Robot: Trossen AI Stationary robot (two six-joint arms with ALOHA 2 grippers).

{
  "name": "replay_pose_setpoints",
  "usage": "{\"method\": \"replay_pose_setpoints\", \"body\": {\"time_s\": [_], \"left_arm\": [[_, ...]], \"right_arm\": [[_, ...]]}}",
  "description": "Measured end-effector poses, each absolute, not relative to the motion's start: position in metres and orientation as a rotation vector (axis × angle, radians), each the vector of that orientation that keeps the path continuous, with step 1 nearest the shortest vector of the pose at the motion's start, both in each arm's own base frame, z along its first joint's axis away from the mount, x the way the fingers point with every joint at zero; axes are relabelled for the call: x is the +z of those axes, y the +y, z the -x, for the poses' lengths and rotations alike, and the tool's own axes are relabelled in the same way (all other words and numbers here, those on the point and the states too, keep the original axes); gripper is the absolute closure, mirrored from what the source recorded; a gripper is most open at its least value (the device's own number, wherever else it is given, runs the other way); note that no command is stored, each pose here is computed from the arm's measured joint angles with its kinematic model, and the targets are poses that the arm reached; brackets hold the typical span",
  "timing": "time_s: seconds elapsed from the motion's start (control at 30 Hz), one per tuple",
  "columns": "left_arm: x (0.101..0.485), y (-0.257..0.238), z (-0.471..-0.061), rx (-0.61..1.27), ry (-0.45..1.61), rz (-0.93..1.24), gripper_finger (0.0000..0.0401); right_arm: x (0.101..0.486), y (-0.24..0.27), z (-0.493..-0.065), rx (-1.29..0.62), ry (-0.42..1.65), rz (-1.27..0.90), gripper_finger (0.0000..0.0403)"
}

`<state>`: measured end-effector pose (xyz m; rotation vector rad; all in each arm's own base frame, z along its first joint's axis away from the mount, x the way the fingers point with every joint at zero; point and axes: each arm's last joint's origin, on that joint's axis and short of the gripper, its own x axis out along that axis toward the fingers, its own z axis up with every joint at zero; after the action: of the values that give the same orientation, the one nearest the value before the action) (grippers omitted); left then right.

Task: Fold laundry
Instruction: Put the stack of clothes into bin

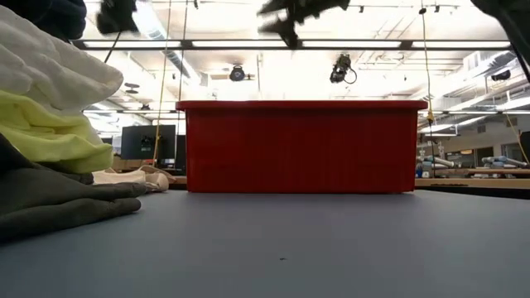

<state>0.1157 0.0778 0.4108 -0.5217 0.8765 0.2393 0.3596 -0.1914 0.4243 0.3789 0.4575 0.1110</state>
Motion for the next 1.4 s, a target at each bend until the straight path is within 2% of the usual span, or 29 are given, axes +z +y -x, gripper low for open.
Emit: {"method": "replay_pose_setpoints", "body": {"time_s": [0.13,0.23,0.37,0.6,0.73,0.9,1.03,1.2,1.3,1.4], "left_arm": [[0.421,0.036,-0.107,-0.008,0.837,0.37,0.0222],[0.425,0.013,-0.11,-0.07,0.836,0.429,0.0229],[0.422,-0.019,-0.123,-0.129,0.931,0.473,0.0229],[0.406,-0.081,-0.155,-0.257,1.086,0.359,0.0229],[0.394,-0.108,-0.156,-0.247,1.18,0.305,0.0229],[0.389,-0.115,-0.134,-0.035,1.253,0.313,0.0229],[0.396,-0.116,-0.11,-0.001,1.168,0.342,0.0216],[0.396,-0.129,-0.091,-0.037,1.108,0.347,0.0193],[0.377,-0.142,-0.087,-0.054,1.12,0.315,0.0191],[0.347,-0.154,-0.087,-0.04,1.149,0.286,0.0191]], "right_arm": [[0.421,-0.144,-0.375,0.249,0.533,-0.311,0.0214],[0.412,-0.121,-0.379,0.199,0.652,-0.328,0.0214],[0.404,-0.092,-0.382,0.102,0.778,-0.311,0.0214],[0.402,-0.028,-0.393,0.028,0.821,-0.295,0.0214],[0.401,0.013,-0.397,-0.047,0.813,-0.34,0.0214],[0.387,0.06,-0.416,-0.091,0.65,-0.548,0.0213],[0.358,0.094,-0.432,-0.091,0.469,-0.69,0.0204],[0.283,0.118,-0.434,-0.073,0.349,-0.985,0.0165],[0.248,0.123,-0.423,-0.071,0.237,-1.114,0.013],[0.217,0.127,-0.408,-0.146,0.233,-1.222,0.0105]]}}
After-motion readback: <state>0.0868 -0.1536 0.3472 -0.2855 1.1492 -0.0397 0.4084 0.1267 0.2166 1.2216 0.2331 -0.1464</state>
